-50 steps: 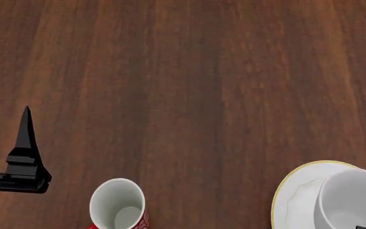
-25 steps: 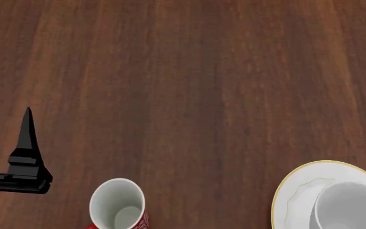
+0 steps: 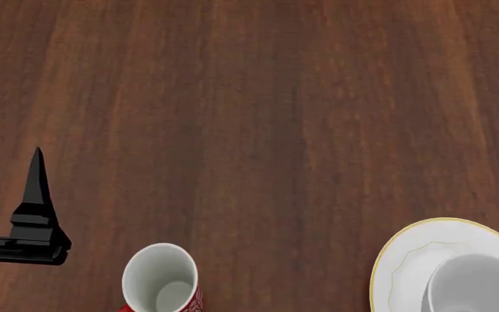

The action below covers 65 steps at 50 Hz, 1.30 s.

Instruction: Put the white mug on the plate.

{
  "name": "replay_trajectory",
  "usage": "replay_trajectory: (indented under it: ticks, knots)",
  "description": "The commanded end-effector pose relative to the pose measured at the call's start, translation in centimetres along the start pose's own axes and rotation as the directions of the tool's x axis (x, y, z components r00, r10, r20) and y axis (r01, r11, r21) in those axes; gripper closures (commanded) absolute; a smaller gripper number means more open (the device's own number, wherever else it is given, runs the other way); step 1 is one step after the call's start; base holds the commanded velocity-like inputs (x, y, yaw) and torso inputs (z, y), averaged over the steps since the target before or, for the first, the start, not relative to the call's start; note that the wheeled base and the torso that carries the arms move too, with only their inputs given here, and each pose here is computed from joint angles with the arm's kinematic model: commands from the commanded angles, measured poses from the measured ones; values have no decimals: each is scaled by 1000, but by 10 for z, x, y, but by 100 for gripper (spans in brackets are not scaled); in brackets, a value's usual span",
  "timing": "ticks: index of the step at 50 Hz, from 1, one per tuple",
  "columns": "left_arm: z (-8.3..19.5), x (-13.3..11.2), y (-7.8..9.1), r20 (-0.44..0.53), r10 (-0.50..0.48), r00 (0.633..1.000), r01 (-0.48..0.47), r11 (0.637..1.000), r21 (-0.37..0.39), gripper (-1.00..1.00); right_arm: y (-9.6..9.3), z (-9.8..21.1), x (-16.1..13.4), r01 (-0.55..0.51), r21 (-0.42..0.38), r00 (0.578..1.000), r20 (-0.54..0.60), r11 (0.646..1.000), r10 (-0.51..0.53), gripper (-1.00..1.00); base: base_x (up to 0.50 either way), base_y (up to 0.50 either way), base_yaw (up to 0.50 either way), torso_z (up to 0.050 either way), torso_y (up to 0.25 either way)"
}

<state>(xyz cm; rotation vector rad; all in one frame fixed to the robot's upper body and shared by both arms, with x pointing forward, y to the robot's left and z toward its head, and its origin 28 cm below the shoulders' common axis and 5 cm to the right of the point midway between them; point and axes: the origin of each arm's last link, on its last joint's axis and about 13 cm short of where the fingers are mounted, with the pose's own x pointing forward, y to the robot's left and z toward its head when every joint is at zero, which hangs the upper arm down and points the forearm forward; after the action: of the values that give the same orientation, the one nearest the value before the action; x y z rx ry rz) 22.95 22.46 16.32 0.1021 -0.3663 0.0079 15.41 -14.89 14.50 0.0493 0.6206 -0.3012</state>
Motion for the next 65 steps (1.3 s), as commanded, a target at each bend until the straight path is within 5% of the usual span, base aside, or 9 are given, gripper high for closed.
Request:
replay_trajectory:
  ticks: [1,2,3,41,65]
  knots:
    - [-1,-1,0,0,2,1000,-2,1000,-2,-100,-1,-1,2,-6,7,1000,-17,1000,6,100,0,0,0,0,0]
    - [-1,-1,0,0,1,1000,-1,1000,-2,-100,-1,-1,2,-7,10,1000,-18,1000,7,100,10,0,3,0,0]
    - [-1,-1,0,0,2,1000,-2,1000,-2,-100,-1,-2,2,-10,10,1000,-18,1000,10,-100,0,-3,0,0,0]
    - [8,-7,-1,12,-4,1000,4,1000,-4,-100,-13,-11,-14,0,60,1000,-7,998,1,-100,0,0,0,0,0]
    - [14,-17,2,25,3,1000,-2,1000,-5,-100,-19,-7,-59,-21,69,993,115,997,13,-100,0,0,0,0,0]
